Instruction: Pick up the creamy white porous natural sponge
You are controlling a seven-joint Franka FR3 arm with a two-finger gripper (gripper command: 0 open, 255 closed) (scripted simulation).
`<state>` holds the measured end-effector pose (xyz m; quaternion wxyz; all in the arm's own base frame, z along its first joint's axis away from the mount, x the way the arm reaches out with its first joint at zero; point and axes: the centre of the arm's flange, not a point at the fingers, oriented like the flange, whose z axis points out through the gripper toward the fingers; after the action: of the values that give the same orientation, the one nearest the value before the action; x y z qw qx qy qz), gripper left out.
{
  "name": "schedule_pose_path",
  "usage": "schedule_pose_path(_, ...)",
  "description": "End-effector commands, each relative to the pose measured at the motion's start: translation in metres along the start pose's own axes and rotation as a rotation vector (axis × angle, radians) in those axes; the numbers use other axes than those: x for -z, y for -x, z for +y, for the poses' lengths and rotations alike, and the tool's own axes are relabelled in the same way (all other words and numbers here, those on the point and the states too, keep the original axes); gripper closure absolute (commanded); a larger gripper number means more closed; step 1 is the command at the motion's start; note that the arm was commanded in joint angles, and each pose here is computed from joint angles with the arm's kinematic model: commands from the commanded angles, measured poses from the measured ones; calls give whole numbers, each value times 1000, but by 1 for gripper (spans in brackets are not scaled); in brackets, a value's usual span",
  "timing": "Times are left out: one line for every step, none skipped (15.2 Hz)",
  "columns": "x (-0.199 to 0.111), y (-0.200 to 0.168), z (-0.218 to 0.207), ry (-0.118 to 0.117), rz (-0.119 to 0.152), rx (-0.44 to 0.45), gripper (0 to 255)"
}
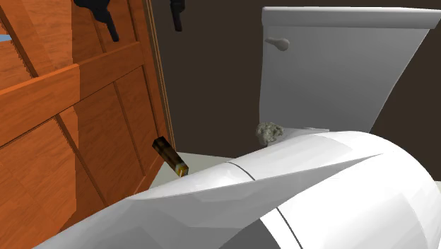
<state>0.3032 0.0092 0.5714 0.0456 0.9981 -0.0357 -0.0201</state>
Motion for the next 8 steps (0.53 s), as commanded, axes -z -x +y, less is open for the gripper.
schedule_pose_path(0,0,0,0,0,0,0)
schedule_pose_path(-9,-3,10,-6,5,-9,0)
schedule_pose_path(-18,-5,20,-12,9,-18,0)
schedule_pose_path(-28,-8,29,-18,14,-27,0)
schedule_pose_path(-37,-10,39,-24,19,-37,0)
schedule_pose_path(-46,-13,49,-30,23,-46,0)
schedule_pose_path(-56,-15,58,-36,28,-55,0)
schedule_pose_path(-65,-17,68,-42,32,-64,0)
